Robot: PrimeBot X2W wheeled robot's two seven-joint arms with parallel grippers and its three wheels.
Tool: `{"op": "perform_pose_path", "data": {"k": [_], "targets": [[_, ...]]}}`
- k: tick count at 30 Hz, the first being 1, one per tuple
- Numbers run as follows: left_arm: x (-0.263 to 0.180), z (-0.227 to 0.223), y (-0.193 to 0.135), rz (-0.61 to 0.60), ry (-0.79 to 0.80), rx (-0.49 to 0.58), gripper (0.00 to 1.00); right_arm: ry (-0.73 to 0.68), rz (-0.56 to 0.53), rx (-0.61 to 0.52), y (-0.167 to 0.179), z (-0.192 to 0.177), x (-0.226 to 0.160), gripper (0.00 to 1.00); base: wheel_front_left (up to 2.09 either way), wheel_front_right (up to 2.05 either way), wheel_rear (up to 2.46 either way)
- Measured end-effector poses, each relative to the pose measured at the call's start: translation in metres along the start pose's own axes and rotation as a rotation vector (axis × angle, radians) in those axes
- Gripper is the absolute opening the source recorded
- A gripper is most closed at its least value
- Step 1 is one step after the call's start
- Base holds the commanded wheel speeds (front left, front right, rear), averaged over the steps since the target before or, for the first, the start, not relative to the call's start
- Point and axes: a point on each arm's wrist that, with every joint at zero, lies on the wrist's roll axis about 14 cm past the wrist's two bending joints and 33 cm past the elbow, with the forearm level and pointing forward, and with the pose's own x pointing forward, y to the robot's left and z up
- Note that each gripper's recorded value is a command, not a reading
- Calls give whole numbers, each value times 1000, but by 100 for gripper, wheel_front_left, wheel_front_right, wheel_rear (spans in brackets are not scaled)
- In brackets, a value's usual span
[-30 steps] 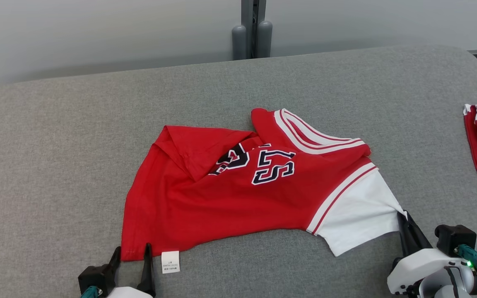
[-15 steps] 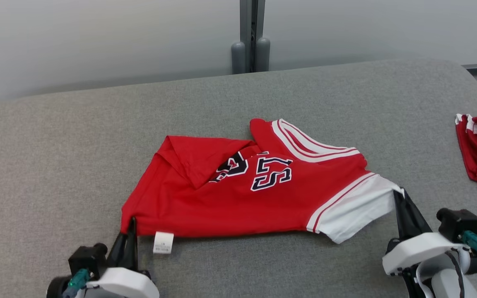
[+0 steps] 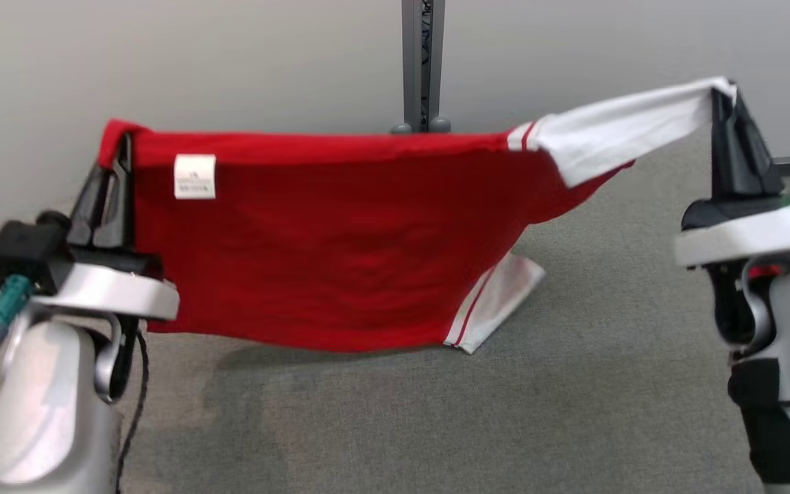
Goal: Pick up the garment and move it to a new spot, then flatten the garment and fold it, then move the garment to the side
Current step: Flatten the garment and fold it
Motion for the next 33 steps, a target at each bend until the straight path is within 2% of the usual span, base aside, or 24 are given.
{"op": "perform_pose_path", "data": {"k": [7,11,20,26,29,33], "targets": [[45,60,18,-30,-148,109,0,-206,53,-47,6,78,45,0,0,0,0],[64,67,21,-55,-156,161,0,-262,86,-77,13,100,66,0,0,0,0],[129,10,24,-76,-60,183,0,-191,116,-183,7,55,145,0,0,0,0],[189,-2,47,-34,-97,239,0,-278,119,-251,7,61,210,0,0,0,0],[223,-13,52,-18,-138,258,0,-285,93,-305,-8,41,238,0,0,0,0],[230,-36,54,-4,-133,221,0,-279,76,-311,-20,20,243,0,0,0,0]]}}
